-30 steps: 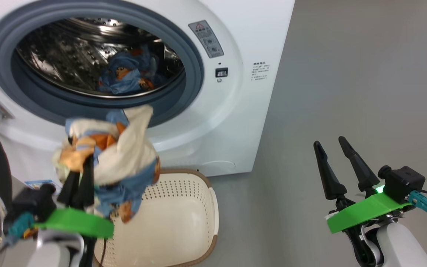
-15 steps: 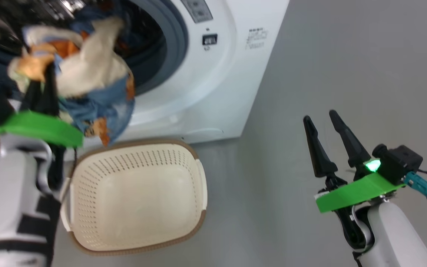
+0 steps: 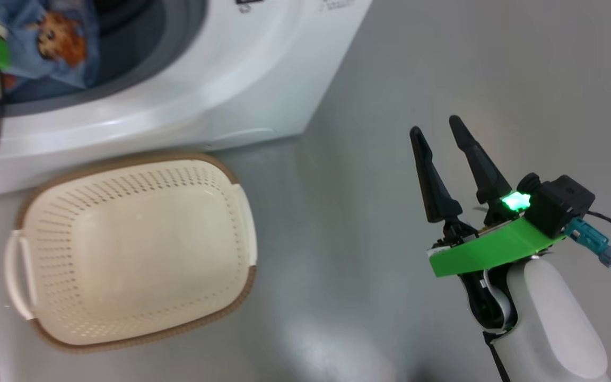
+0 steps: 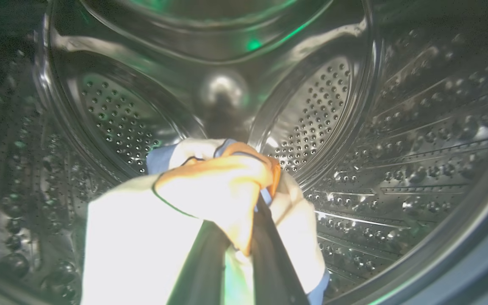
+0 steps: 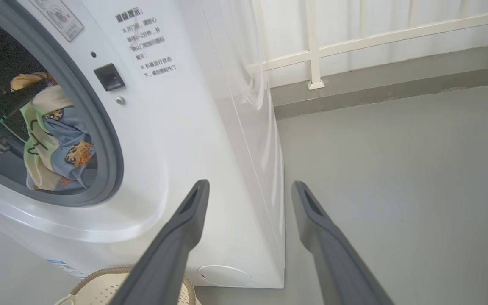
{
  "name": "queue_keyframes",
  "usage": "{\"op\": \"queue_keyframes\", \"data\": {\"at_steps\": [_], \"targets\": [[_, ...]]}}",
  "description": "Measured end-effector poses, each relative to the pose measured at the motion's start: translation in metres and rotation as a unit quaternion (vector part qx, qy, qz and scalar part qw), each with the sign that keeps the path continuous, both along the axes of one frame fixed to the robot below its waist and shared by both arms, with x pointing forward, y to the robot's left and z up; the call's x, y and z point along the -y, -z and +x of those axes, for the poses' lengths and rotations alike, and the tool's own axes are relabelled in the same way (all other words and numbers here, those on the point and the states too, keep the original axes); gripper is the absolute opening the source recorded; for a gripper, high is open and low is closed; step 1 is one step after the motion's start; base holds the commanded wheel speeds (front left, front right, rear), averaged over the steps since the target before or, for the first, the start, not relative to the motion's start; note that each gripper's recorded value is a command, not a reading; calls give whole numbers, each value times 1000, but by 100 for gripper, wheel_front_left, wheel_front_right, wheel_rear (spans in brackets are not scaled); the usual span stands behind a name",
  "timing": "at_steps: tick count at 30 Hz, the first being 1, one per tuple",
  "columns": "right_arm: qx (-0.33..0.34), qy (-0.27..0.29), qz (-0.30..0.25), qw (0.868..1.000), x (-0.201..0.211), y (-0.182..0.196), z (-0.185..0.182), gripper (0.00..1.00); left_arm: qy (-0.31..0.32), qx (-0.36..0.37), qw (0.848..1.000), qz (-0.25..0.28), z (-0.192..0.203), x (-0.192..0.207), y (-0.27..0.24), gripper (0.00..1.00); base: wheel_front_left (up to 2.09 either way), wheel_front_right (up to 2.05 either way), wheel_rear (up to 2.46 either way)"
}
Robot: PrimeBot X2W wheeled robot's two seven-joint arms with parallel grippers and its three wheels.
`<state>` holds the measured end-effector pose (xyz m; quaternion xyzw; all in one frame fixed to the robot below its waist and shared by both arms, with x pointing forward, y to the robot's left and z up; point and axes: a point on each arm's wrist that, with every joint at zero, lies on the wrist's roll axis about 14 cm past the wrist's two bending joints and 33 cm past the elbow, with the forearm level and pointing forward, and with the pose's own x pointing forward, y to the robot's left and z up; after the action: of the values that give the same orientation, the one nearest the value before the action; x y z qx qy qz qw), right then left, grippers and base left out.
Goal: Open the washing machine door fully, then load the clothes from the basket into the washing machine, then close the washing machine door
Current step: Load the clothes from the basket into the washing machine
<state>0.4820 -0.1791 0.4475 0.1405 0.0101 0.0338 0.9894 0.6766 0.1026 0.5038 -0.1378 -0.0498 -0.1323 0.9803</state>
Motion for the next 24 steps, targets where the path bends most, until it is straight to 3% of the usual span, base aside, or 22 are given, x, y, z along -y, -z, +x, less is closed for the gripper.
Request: {"op": "queue_keyframes", "data": {"at_steps": [9, 10, 11, 16, 24], "targets": [[-28, 26, -18, 999, 23, 23, 1, 100, -10, 68, 997, -26, 45, 7, -21, 0, 0, 0, 0], [-31, 30, -18, 999, 26, 24, -1, 100, -8, 50, 998, -28, 46, 11, -6, 55, 0, 0, 0], [-34, 33, -19, 999, 28, 26, -2, 100, -3, 33, 999, -28, 46, 17, 8, 100, 0, 0, 0], [-39, 39, -18, 998, 32, 30, -3, 100, 16, -35, 999, -14, 40, 35, 57, 100, 0, 0, 0], [-25, 30, -11, 999, 24, 17, -2, 100, 21, -52, 998, 7, 28, 32, 55, 100, 0, 0, 0]]}}
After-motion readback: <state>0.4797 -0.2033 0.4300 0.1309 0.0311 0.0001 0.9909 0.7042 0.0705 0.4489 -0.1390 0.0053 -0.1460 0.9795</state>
